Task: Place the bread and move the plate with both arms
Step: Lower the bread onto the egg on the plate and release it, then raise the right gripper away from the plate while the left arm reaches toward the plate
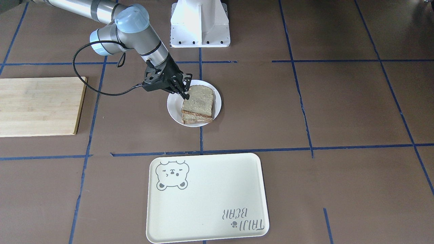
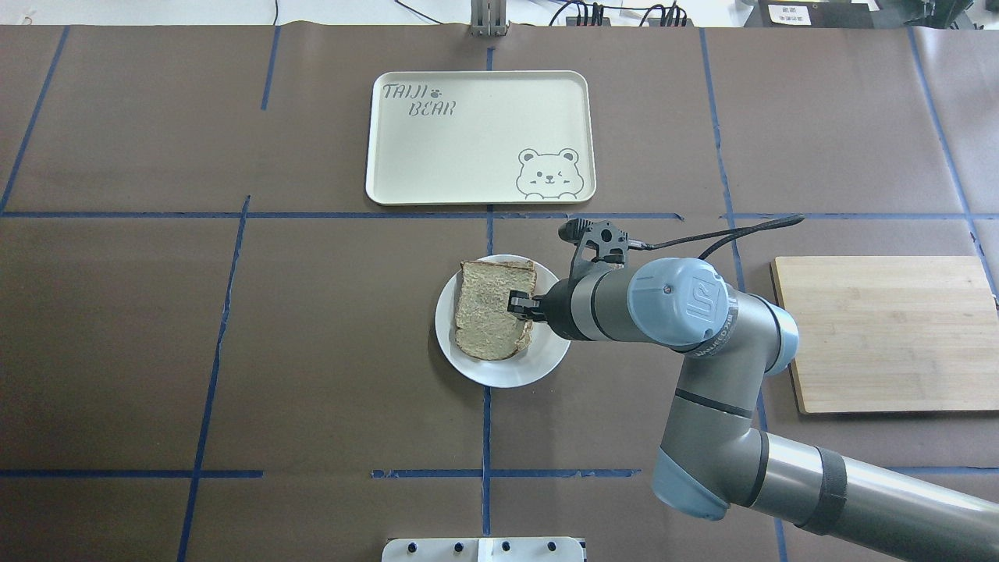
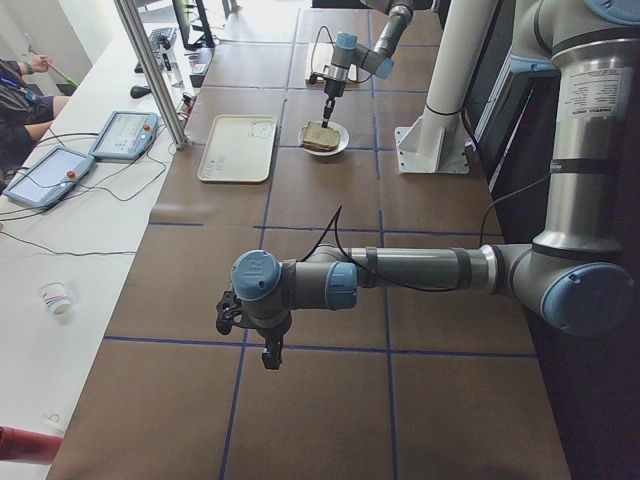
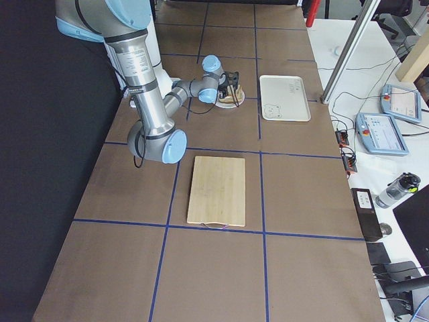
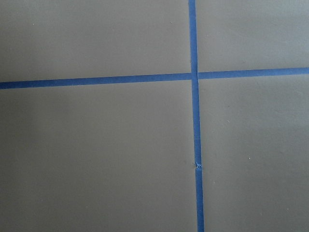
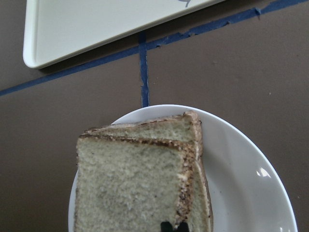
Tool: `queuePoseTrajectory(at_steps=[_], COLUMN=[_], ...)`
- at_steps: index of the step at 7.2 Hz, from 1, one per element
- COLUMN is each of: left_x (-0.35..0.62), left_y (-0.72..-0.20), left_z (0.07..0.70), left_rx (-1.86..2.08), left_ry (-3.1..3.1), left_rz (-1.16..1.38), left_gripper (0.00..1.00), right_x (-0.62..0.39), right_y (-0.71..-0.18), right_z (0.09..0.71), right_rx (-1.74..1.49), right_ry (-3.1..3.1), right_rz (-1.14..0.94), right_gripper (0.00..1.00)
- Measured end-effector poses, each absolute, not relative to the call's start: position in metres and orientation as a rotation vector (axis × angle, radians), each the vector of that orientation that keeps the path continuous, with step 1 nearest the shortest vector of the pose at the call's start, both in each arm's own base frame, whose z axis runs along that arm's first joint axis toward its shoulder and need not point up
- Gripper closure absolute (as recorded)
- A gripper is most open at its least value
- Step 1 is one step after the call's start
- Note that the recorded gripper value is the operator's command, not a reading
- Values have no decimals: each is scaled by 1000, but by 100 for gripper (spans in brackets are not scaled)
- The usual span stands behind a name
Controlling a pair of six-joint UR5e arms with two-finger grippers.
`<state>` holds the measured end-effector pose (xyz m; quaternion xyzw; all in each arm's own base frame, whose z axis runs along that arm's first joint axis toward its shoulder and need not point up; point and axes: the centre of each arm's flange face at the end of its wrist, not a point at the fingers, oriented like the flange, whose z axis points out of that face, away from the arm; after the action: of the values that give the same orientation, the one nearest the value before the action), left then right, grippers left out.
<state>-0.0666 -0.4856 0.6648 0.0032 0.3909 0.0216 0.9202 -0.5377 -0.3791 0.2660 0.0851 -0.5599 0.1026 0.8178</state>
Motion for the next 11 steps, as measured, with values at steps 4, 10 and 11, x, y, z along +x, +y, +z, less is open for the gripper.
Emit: queuePoseTrajectory(at_steps=[4,10,11], left_x=[-66,14,48], left_y=[-487,-509,-508], left_z=[661,539,516], left_rx=[14,122,129], left_ry=[804,880,946], left_rz=[45,-29,-67], left_gripper=[0,0,0], right_x=[-538,-429,-406], right_y=[-380,-459,-465], right_z=[265,252,249], right_rx=[179,165,174], right_ry=[-1195,-1003,-915], right_rz=[227,199,149], right_gripper=[0,0,0])
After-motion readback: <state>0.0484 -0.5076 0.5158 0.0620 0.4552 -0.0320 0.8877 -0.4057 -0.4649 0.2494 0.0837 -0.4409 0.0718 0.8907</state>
